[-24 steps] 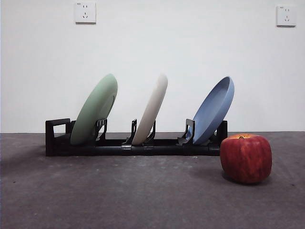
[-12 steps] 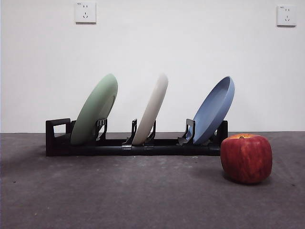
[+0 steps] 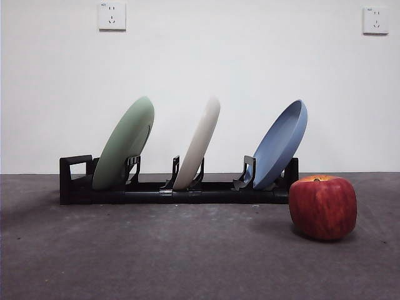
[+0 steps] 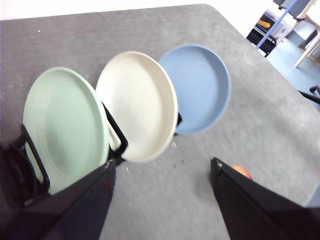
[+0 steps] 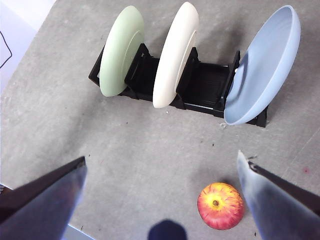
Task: Take the green plate from the plate rack,put the plate on the table,take the apple from the table,put the apple in the plate
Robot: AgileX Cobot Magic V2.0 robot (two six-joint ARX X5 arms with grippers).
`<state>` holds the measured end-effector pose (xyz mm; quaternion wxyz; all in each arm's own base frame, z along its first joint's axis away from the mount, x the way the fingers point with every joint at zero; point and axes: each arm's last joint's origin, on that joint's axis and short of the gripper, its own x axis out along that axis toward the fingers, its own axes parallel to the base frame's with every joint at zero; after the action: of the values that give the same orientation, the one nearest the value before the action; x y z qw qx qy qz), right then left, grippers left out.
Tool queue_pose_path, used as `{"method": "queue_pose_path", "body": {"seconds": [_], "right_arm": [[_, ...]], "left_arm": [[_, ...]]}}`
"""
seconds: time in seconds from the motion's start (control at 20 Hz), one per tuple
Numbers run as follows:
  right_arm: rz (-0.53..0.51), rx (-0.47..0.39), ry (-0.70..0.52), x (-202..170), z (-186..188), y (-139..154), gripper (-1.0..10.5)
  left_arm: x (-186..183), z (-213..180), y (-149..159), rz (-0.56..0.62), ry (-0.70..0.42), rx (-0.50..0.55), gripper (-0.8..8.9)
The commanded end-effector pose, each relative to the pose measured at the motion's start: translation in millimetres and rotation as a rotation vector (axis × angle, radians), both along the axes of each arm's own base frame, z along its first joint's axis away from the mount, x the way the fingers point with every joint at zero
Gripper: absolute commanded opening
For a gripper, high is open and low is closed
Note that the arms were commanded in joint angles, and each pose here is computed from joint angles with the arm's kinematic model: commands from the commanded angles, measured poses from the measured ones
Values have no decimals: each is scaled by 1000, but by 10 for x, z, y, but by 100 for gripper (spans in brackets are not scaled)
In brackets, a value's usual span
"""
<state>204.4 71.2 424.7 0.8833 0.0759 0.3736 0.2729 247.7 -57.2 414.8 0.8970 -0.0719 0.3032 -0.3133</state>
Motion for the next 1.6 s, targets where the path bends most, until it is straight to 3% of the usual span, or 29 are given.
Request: {"method": "queue_pose_path", "body": {"seconds": [0.05, 0.3, 0.6, 0.95, 1.25, 1.6], "right_arm": [[0, -2, -11, 13, 13, 6, 505], [-2, -5, -5, 26, 3, 9, 505], [-19, -25, 6, 66, -27, 15, 504], [-38, -43, 2, 76, -32, 10, 504], [-38, -43, 3, 77, -34, 10, 504], [-39, -45, 3, 76, -34, 10, 504]], "left_arm": [[248, 18, -47, 3, 37, -2, 324], [792, 115, -264, 15, 95, 52, 323], [1192, -9, -579, 65, 126, 165, 323], [1485, -490, -687, 86, 285, 227, 322], [1680, -801, -743, 100, 354, 245, 322], [1769, -900, -753, 146, 343, 276, 313]]}}
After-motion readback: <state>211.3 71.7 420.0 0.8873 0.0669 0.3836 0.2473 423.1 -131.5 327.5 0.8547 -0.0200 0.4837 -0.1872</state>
